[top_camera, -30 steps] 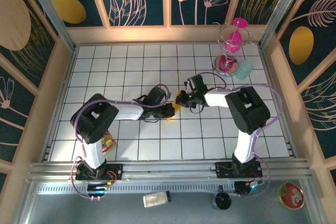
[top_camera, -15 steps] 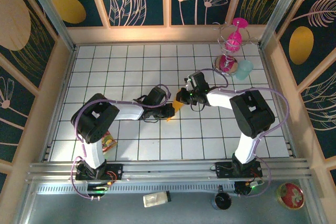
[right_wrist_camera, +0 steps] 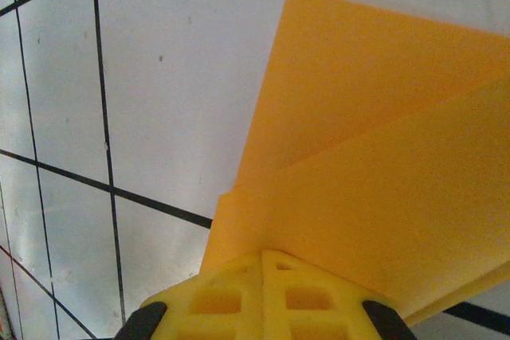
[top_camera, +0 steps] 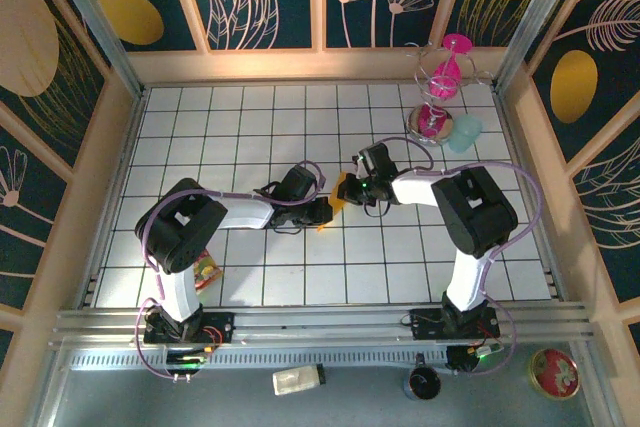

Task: Fold a paper plane with a square sheet of paper (pick it up from the middle)
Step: Fold the wing for the fifth time at the center of the table.

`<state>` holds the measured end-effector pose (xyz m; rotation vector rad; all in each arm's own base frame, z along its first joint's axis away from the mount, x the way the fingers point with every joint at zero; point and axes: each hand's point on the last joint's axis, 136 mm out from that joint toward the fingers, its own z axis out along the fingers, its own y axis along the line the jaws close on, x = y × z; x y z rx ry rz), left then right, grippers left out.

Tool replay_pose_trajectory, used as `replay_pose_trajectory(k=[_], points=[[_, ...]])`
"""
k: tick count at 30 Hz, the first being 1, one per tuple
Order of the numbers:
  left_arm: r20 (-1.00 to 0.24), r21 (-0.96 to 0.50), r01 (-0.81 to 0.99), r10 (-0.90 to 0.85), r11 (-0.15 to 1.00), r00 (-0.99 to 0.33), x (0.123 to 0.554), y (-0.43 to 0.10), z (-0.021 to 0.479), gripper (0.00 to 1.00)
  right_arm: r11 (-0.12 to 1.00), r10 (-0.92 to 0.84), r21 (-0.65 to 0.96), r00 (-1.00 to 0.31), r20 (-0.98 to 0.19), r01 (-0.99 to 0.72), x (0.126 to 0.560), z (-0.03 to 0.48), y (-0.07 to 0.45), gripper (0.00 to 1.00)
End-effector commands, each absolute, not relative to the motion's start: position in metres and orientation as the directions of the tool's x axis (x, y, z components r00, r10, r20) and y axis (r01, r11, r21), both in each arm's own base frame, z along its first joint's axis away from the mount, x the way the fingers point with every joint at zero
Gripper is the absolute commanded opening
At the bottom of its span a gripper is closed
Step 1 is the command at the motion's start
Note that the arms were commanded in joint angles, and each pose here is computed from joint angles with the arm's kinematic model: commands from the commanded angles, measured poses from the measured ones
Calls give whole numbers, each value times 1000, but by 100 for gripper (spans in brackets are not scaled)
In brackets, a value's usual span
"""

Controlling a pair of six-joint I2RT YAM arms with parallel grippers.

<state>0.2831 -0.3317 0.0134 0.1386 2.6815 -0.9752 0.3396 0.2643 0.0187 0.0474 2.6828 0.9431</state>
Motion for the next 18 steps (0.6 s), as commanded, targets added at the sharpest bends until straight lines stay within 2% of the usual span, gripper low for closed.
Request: replay_pose_trajectory(k=[1, 10, 18], points=[[-188, -528, 99, -3, 843, -982, 258, -300, -24, 0, 820, 190, 573, -946, -262, 6, 355, -3, 232, 2], [-136, -524, 62, -11, 849, -991, 237, -287, -38, 0, 818, 333, 562, -898, -287, 124, 406, -11, 172, 2], [-145, -537, 70, -11, 841, -989, 241, -291, -36, 0, 834, 361, 533, -872, -330, 144, 417, -5, 150, 3]])
